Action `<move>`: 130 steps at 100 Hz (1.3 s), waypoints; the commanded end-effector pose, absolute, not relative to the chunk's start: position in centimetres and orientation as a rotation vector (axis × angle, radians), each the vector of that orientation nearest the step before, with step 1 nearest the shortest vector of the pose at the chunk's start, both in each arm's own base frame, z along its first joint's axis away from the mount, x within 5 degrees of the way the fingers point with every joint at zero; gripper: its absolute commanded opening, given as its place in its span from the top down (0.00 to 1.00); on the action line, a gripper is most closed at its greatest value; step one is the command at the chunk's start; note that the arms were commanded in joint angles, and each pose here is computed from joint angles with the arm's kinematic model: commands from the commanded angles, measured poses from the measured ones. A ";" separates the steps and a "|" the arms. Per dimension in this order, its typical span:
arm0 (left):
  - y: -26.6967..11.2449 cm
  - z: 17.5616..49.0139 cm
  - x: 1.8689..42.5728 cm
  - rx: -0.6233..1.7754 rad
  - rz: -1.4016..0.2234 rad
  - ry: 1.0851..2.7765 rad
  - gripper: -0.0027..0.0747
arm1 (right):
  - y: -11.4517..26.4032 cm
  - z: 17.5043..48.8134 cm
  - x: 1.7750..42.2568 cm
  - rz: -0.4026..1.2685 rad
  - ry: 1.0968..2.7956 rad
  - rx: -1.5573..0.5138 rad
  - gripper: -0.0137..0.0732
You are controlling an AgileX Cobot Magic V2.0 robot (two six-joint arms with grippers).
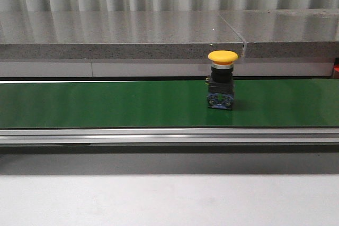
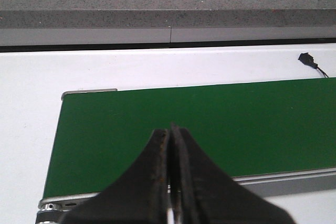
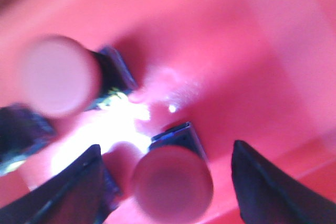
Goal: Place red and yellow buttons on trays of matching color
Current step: 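Lower the red button into the red tray and open the right gripper, then move the right gripper down onto the yellow button on the belt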
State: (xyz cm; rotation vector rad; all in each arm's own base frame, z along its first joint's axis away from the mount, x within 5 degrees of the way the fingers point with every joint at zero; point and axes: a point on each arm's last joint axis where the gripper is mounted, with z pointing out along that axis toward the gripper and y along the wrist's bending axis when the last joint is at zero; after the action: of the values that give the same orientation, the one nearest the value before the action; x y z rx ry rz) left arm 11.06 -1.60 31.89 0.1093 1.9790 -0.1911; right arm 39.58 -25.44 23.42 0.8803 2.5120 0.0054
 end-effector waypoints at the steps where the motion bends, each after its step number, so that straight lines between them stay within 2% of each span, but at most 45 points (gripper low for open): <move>1: -1.6 33.4 11.3 0.080 -0.199 1.885 0.99 | -24.4 30.7 38.2 -0.049 2.371 0.789 0.24; 27: -1.6 33.4 11.3 0.080 -0.199 1.885 0.99 | -20.0 37.4 35.3 -0.051 2.372 0.644 0.24; 52: -1.6 33.4 11.3 0.080 -0.199 1.885 0.99 | -13.0 40.3 32.5 -0.020 2.433 0.391 0.24; 69: -1.6 33.4 11.3 0.080 -0.199 1.885 0.99 | -8.5 39.6 30.1 0.033 2.490 0.268 0.24; 97: -1.6 33.4 11.3 0.080 -0.199 1.885 0.99 | -1.9 35.5 26.5 0.123 2.631 -0.015 0.24; 112: -1.6 33.4 11.3 0.080 -0.199 1.885 0.99 | 0.5 33.5 26.1 0.152 2.669 -0.156 0.24; 130: -1.6 33.4 11.3 0.080 -0.199 1.885 0.99 | 3.1 32.4 26.3 0.181 2.620 -0.278 0.24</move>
State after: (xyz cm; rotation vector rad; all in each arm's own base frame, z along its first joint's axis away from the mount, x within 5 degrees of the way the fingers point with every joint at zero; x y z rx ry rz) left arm 11.06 -1.60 31.89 0.1093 1.9790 -0.1911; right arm 26.40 2.09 31.04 -0.2306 2.7353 0.1706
